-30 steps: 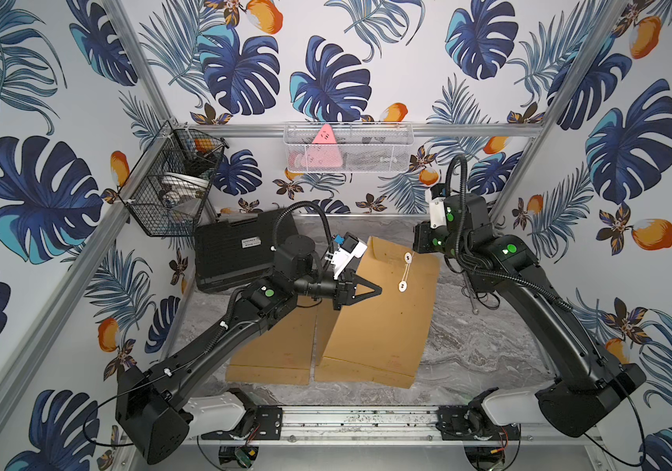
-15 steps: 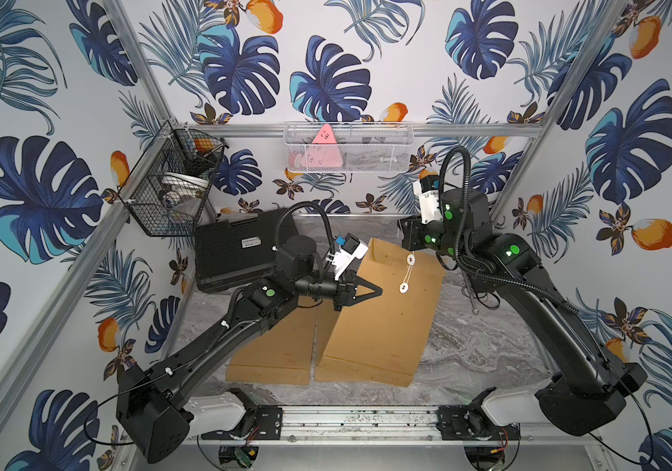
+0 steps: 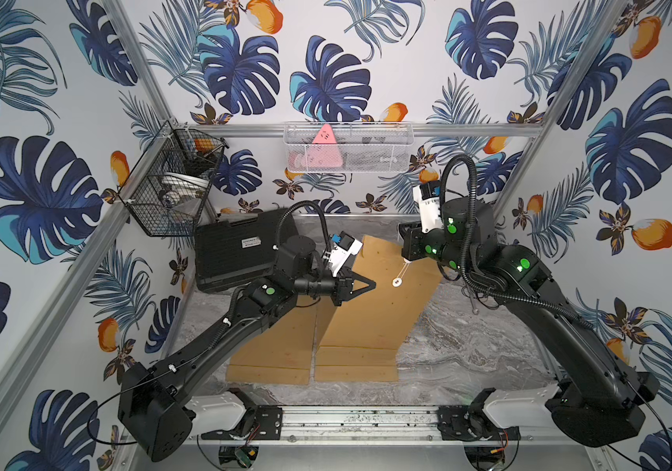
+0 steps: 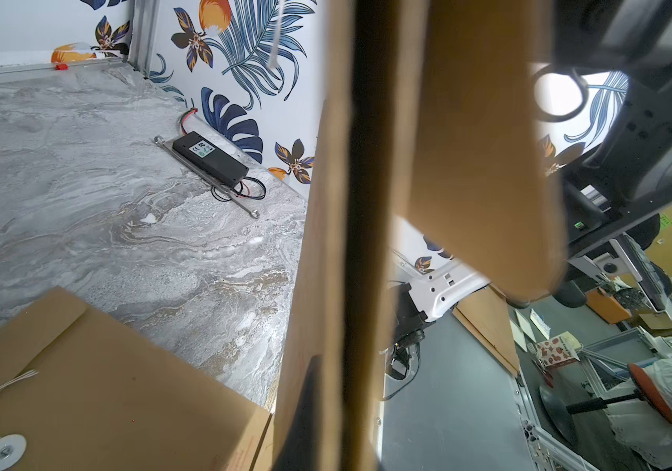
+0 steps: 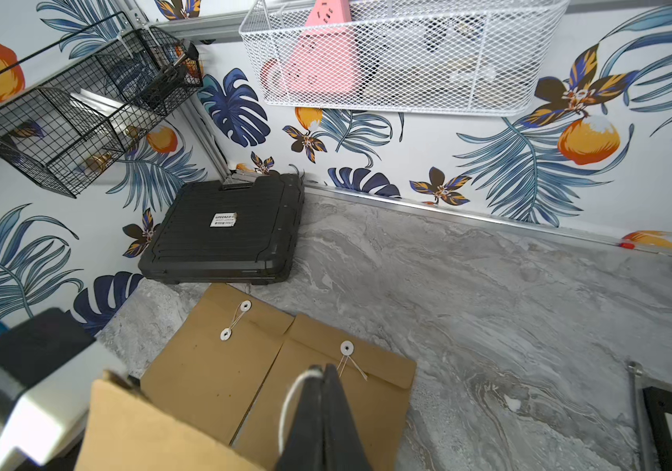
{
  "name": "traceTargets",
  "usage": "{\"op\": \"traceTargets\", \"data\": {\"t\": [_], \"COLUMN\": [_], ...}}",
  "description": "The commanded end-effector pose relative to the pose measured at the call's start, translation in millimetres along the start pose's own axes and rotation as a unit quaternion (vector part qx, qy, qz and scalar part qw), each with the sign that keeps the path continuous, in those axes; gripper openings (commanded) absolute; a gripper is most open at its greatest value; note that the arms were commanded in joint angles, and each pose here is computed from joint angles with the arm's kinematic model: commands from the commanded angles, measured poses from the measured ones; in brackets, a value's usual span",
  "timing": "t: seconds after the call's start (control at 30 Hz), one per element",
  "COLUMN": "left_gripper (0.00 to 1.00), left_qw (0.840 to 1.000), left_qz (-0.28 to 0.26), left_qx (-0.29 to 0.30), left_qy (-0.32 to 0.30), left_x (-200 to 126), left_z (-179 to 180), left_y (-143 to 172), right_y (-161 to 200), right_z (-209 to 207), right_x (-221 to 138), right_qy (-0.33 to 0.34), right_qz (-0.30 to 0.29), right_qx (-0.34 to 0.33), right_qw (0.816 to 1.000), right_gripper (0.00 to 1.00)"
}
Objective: Close the mouth of the file bag
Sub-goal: Close the file bag.
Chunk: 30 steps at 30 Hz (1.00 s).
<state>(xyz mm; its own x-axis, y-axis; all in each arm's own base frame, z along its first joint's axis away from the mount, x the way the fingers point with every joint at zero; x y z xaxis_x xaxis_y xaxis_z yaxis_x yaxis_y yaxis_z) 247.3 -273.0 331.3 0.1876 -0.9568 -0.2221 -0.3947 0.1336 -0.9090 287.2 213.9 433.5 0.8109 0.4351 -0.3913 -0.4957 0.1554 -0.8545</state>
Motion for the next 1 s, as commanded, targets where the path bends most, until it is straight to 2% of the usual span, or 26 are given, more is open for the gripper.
{"op": "traceTargets", "data": {"t": [0.0,0.2,0.47,0.7,0.97], "left_gripper": [0.00,0.00,0.00,0.00,0.00], "left_qw": [1.000,1.000,0.999,0.997,0.996], "left_qz": [-0.005,0.002,0.006,0.009,0.012], "left_qx": [-0.002,-0.003,-0.013,-0.012,-0.003], "left_qy": [-0.004,-0.016,-0.048,-0.072,-0.086], "left_x": [1,1,-3,-6,-10], "left_z": [3,7,21,30,31], "left_y": [-1,3,7,7,8], "right_y": [-1,6,3,10,27], "right_z": [-2,-9,-20,-23,-5], "right_x": [-2,3,-8,-8,4], "right_qy": [0.021,0.100,0.173,0.188,0.130], "right_qz": [-0.005,-0.003,-0.003,0.031,0.116], "right_qx": [-0.026,-0.090,-0.145,-0.155,-0.122], "right_qw": [0.999,0.991,0.974,0.969,0.977], "right_gripper": [0.00,0.00,0.00,0.00,0.00]}}
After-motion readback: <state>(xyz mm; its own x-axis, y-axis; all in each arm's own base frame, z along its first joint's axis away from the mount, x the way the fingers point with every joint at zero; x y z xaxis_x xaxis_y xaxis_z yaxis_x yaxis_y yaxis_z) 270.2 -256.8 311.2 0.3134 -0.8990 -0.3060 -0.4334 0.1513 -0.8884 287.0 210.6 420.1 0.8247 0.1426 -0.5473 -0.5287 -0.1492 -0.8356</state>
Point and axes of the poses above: each gripper's point midway between its finger pads, its own x axis out along the fingers, its own z axis along the line the jaws close on, y = z × x, the point moved 3 cm from there along -x, back along the fingers, and after that the axes turned 12 degrees about x, right-handed, at the moved point
